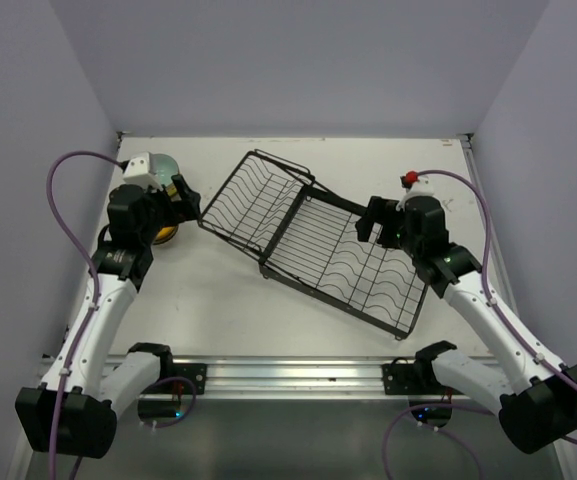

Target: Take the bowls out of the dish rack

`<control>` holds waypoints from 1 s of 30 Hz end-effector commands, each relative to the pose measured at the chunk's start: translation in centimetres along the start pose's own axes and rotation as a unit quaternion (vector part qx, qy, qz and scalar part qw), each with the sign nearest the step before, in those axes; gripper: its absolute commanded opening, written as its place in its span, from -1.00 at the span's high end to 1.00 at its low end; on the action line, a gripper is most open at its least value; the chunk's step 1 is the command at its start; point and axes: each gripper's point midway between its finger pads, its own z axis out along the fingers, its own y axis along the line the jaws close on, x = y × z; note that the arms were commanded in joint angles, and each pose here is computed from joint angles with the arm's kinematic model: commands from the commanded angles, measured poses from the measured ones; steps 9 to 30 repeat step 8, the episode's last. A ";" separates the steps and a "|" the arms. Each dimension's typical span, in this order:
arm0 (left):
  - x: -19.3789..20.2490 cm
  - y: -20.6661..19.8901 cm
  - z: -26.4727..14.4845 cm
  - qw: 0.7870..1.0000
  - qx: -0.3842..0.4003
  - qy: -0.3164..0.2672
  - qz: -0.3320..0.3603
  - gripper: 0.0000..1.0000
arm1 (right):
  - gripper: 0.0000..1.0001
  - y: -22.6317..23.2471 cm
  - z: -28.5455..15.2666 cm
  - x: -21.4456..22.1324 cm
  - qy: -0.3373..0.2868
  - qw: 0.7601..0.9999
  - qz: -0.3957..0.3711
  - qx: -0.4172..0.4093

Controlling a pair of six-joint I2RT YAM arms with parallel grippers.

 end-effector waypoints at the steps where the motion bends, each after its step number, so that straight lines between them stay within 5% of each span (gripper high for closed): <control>1: -1.6 -0.1 -0.1 1.000 -0.005 -0.021 0.012 -1.00 | -0.97 0.4 0.0 -0.6 -0.015 1.000 0.014 -0.008; 30: -1.5 -0.2 0.1 1.000 -0.003 -0.015 0.012 -1.00 | -0.94 -0.5 0.2 -0.8 -0.014 1.000 0.011 0.021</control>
